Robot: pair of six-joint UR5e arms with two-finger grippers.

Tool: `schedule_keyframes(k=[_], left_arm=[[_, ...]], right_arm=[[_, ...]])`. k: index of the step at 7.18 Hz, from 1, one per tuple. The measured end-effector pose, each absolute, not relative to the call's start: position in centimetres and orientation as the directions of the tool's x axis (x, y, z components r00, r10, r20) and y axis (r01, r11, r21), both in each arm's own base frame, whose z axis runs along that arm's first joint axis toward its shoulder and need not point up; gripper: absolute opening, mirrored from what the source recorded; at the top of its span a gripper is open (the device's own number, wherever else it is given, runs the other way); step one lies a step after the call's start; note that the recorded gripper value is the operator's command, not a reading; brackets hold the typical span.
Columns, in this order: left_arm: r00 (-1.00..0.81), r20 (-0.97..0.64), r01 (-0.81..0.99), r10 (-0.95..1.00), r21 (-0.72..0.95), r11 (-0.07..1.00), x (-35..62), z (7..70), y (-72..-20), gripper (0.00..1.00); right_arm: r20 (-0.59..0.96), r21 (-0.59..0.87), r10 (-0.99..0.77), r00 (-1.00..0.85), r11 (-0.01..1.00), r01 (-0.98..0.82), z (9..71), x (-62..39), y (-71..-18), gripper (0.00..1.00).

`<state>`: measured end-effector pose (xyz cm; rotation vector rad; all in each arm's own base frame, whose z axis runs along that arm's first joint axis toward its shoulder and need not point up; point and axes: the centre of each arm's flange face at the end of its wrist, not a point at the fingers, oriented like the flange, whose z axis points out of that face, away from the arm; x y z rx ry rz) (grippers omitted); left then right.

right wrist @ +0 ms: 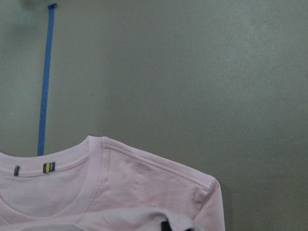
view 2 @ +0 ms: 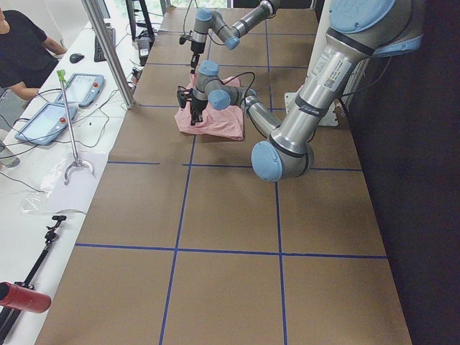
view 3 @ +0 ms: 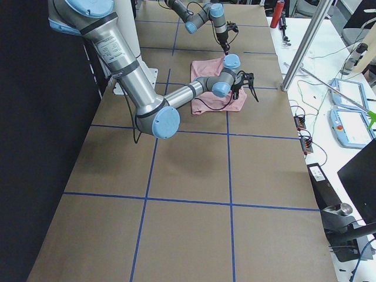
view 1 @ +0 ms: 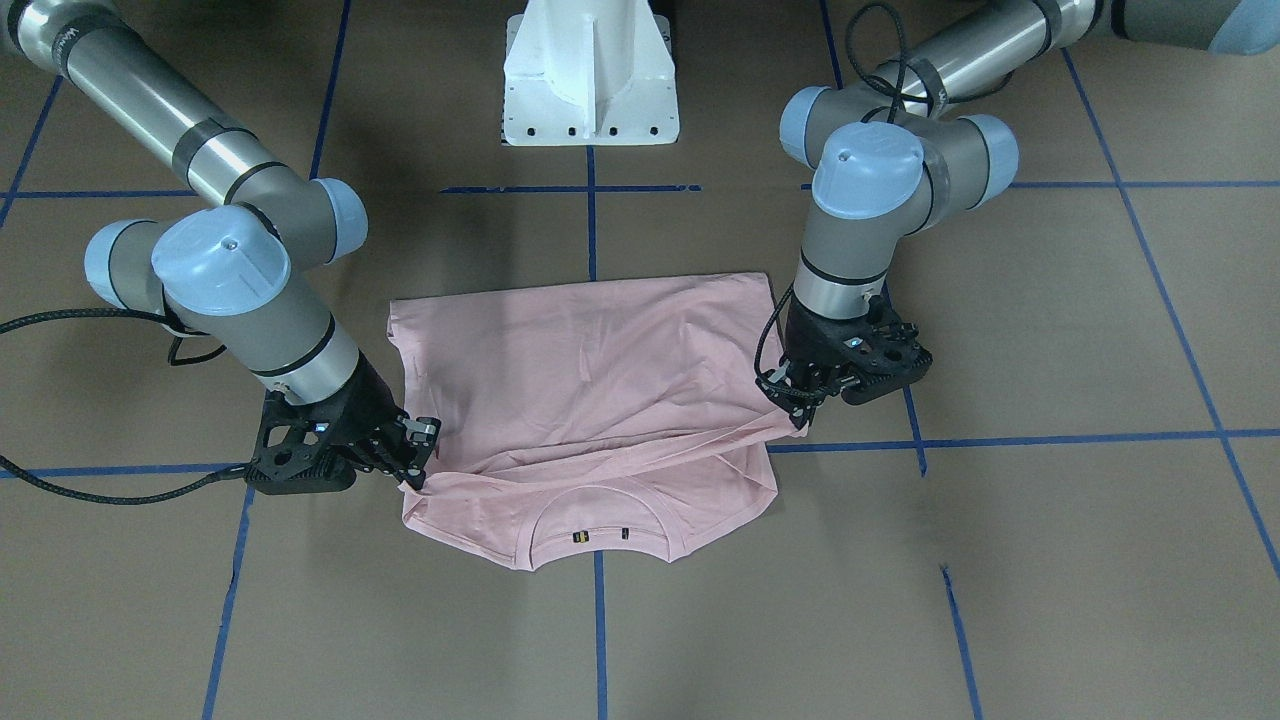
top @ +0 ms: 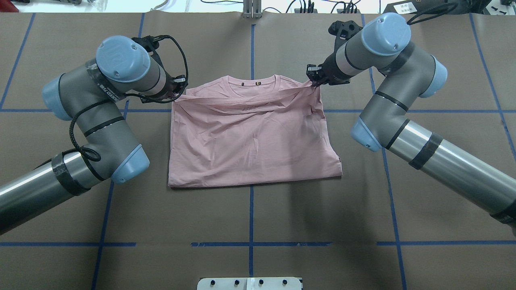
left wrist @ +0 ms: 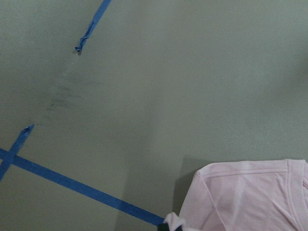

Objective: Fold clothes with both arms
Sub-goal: 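Lower the hem onto the collar edge and release both grippers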

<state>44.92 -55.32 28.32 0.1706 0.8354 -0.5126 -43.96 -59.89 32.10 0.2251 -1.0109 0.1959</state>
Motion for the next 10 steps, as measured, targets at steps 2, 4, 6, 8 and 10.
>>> schedule_keyframes(k=[2,4,6,8,10], left_arm=[[0.560,-0.743,0.496,-0.367,-0.054,0.866,45.0,28.5,-55.3,0.00],[0.565,-0.739,0.494,-0.366,-0.052,0.868,45.0,28.9,-55.2,0.00],[0.574,-0.732,0.493,-0.368,-0.051,0.869,45.1,29.6,-55.3,0.00],[0.580,-0.727,0.490,-0.369,-0.051,0.870,45.7,30.0,-55.5,0.00],[0.584,-0.721,0.489,-0.372,-0.053,0.871,46.8,31.5,-56.4,0.00]], right_arm=[[0.858,0.118,0.024,0.513,0.963,-0.243,35.5,-44.1,-58.2,0.00],[0.863,0.148,-0.009,0.504,0.961,-0.235,37.6,-43.8,-57.4,0.00],[0.865,0.161,-0.016,0.502,0.955,-0.248,37.2,-43.9,-57.5,0.00],[0.871,0.161,-0.013,0.491,0.952,-0.262,35.5,-44.5,-58.2,0.00],[0.871,0.165,-0.005,0.490,0.945,-0.284,33.9,-45.6,-59.6,0.00]])
